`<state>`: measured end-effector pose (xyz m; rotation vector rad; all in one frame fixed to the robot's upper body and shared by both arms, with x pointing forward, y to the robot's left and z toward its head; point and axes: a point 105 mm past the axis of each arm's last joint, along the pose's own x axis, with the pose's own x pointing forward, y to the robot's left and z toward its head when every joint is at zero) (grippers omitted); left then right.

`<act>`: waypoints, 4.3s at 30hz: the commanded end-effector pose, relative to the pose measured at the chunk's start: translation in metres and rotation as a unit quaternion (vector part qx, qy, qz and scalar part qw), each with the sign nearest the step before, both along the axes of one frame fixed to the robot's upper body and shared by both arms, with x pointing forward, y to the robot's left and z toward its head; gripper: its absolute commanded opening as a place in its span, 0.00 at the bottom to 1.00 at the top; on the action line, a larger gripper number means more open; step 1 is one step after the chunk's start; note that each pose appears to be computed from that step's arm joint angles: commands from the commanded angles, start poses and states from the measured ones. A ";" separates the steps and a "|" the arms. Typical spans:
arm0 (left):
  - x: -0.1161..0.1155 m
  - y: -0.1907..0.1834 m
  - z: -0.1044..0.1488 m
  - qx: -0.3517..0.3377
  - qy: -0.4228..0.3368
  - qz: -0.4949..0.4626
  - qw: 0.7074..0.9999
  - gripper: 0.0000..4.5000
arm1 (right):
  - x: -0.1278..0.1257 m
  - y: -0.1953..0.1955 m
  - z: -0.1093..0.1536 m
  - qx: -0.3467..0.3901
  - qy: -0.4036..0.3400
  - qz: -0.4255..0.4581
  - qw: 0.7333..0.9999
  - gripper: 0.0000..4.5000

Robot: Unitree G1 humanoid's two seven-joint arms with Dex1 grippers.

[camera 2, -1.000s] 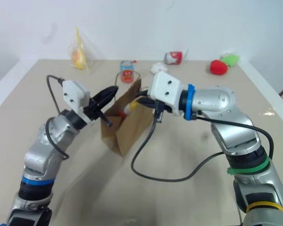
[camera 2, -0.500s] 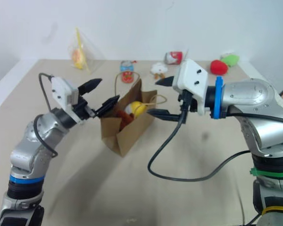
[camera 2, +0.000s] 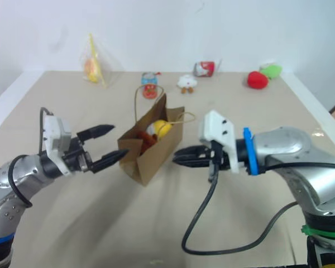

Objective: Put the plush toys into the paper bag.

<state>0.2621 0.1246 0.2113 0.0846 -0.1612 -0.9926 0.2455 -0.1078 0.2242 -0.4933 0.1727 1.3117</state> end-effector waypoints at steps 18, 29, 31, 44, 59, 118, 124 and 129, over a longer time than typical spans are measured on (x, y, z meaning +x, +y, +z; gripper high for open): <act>-0.023 -0.007 -0.009 0.059 -0.032 -0.025 0.997 1.00 | 0.033 0.074 -0.014 0.042 -0.104 0.016 0.994 0.01; -0.002 -0.013 -0.013 0.040 -0.051 0.060 0.996 1.00 | 0.037 0.085 -0.012 0.046 -0.116 0.024 0.992 0.01; 0.003 -0.014 -0.012 0.020 -0.044 0.075 0.996 1.00 | 0.037 0.085 -0.013 0.043 -0.116 0.024 0.992 0.01; 0.012 -0.015 -0.018 -0.011 0.007 0.080 0.997 0.82 | 0.037 0.081 -0.014 0.034 -0.125 0.019 0.991 0.00; 0.020 -0.006 -0.016 0.011 -0.013 0.069 0.997 0.01 | 0.041 0.055 -0.012 0.025 -0.115 -0.007 0.993 0.00; 0.011 0.031 0.051 0.063 -0.075 -0.108 0.989 0.78 | 0.019 -0.070 0.071 0.122 0.030 -0.059 0.990 1.00; 0.067 0.085 0.030 0.082 -0.069 0.121 0.987 0.98 | 0.054 -0.106 0.043 0.120 0.002 -0.151 0.981 1.00; 0.092 0.112 0.002 0.103 -0.033 0.211 0.972 0.98 | 0.073 -0.134 0.018 0.116 -0.029 -0.214 0.970 1.00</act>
